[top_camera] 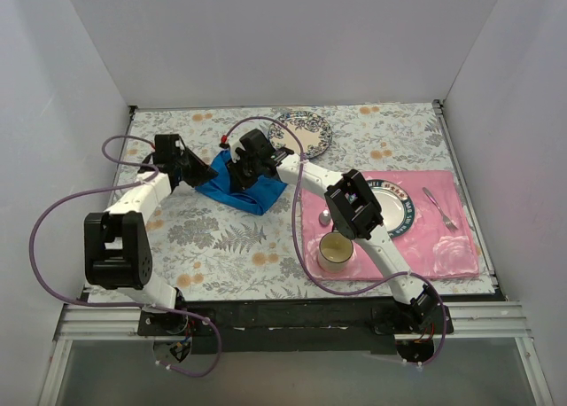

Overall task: Fold the napkin, place the utensils inside, and roll it up
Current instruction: Roll the napkin with the utensil

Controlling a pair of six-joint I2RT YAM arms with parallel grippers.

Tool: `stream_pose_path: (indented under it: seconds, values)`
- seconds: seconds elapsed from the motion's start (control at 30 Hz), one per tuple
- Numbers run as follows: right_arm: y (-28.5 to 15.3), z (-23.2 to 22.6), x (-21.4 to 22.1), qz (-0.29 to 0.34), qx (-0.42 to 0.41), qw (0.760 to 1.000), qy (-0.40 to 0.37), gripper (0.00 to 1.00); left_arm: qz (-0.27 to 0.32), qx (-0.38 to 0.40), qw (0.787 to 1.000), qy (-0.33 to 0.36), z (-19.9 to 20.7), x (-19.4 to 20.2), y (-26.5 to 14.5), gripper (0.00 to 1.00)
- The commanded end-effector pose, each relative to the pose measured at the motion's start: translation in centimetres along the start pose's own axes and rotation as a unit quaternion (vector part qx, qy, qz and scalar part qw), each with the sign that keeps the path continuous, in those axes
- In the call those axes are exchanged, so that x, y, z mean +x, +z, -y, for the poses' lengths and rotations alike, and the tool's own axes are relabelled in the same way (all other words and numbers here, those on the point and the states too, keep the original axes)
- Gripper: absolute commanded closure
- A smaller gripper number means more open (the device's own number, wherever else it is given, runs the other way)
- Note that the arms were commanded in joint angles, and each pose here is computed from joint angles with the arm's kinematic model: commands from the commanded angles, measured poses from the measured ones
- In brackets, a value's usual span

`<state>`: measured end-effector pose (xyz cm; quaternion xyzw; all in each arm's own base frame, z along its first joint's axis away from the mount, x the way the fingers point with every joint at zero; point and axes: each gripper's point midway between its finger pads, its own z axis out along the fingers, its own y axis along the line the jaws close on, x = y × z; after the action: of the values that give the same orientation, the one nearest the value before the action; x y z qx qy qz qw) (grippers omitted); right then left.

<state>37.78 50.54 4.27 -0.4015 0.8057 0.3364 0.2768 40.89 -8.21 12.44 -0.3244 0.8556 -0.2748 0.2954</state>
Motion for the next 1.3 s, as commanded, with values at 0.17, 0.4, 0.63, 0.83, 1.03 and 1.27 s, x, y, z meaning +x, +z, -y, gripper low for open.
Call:
stream_pose_path:
  seconds: [0.17,0.4,0.63,0.83,1.03,1.27]
  values:
    - [-0.9,-0.4,-2.4,0.022,0.001,1.000,-0.022,0.69,-0.085,0.031,0.996,-0.022,-1.3,5.3,1.3,0.98]
    - [-0.9,-0.3,-2.4,0.021,0.003,1.000,-0.022,0.69,-0.101,0.011,0.994,-0.032,-2.5,6.2,2.0,1.00]
    - [-0.8,-0.4,-2.4,0.021,0.002,1.000,-0.023,0.69,-0.080,-0.006,0.996,-0.025,-3.0,6.3,0.1,1.00]
    - [-0.6,-0.4,-2.1,0.018,0.001,1.000,-0.020,0.69,-0.091,-0.015,0.995,-0.030,-3.6,7.2,0.5,0.99]
    - [-0.8,-0.4,-2.3,0.018,0.002,1.000,-0.022,0.69,-0.108,-0.011,0.994,-0.032,-3.3,7.3,2.5,1.00]
    - [-1.2,-0.3,-2.6,0.019,0.007,0.999,-0.026,0.69,-0.106,-0.012,0.994,-0.029,-3.1,6.5,4.0,1.00]
